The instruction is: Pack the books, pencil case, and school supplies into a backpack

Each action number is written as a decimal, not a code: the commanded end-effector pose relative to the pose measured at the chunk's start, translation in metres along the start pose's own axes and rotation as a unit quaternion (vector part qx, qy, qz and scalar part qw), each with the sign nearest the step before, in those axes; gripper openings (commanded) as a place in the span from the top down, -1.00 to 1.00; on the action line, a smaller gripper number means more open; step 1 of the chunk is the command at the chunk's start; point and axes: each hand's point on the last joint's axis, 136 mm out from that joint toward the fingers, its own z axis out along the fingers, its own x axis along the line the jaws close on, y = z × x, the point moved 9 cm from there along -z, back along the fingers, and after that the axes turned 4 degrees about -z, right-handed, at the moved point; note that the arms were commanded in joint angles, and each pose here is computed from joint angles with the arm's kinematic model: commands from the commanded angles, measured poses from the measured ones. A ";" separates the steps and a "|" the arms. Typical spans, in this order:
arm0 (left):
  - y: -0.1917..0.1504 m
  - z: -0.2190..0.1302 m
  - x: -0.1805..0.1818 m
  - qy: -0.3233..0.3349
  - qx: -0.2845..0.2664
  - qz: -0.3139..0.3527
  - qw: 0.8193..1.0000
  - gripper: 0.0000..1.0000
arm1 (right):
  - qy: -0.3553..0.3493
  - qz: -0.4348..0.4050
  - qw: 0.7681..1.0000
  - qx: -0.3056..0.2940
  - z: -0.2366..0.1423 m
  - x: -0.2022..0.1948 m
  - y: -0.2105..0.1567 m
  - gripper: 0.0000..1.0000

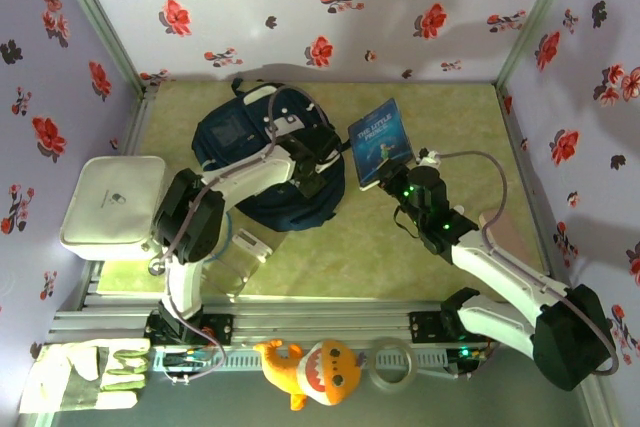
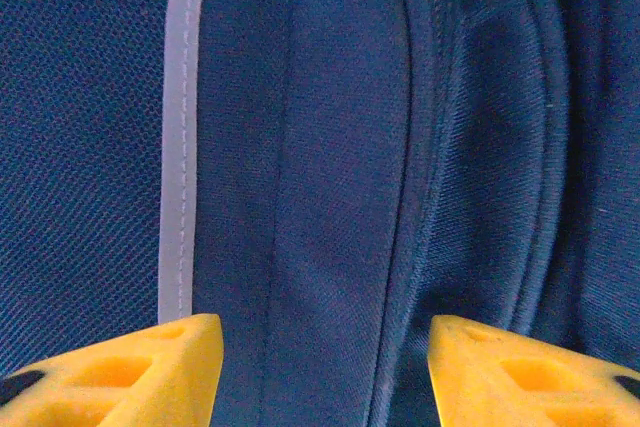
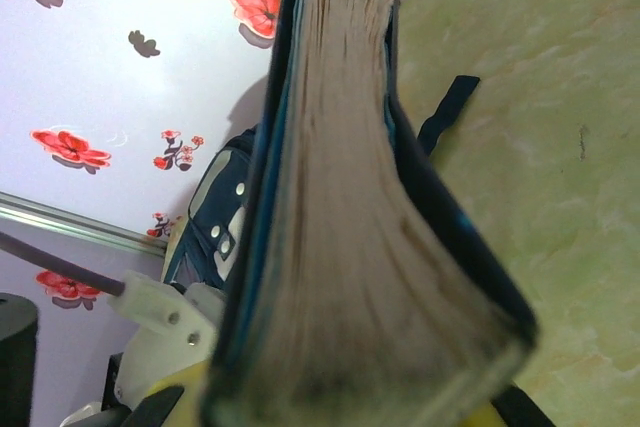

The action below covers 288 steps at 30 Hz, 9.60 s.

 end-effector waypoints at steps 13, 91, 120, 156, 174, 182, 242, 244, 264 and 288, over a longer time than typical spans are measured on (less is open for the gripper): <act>0.006 0.000 0.007 0.060 0.023 0.015 0.998 0.53 | 0.022 0.004 0.999 -0.040 -0.004 0.007 0.013 0.72; 0.014 -0.185 0.098 -0.018 -0.310 -0.247 0.918 1.00 | 0.063 0.083 0.972 0.210 0.166 0.071 -0.105 0.74; 0.010 -0.174 0.111 -0.071 -0.302 -0.309 0.899 1.00 | 0.106 0.133 0.971 0.170 0.221 0.084 -0.102 0.08; -0.140 -0.006 0.155 -0.154 -0.115 -0.650 0.735 -0.60 | -0.087 -0.056 0.981 0.163 0.051 0.017 -0.020 -0.50; -0.130 0.045 0.144 -0.249 -0.089 -0.647 0.715 -0.26 | -0.087 -0.085 0.952 0.281 0.125 0.018 -0.083 -0.43; -0.094 0.044 0.105 -0.302 -0.066 -0.613 0.727 -0.22 | -0.141 -0.089 0.951 0.261 0.150 -0.032 -0.051 -0.38; -0.011 -0.020 0.046 -0.422 -0.155 -0.608 0.654 1.00 | -0.182 -0.191 0.934 0.242 0.044 -0.020 -0.087 -0.26; -0.008 -0.019 0.044 -0.423 -0.154 -0.606 0.656 1.00 | -0.176 -0.191 0.934 0.245 0.035 -0.015 -0.094 -0.25; -0.004 -0.030 0.041 -0.430 -0.156 -0.597 0.659 1.00 | -0.102 -0.270 0.933 0.214 0.094 0.046 -0.152 0.42; -0.003 -0.028 0.040 -0.426 -0.147 -0.594 0.666 1.00 | -0.144 -0.269 0.930 0.205 0.125 0.033 -0.154 0.62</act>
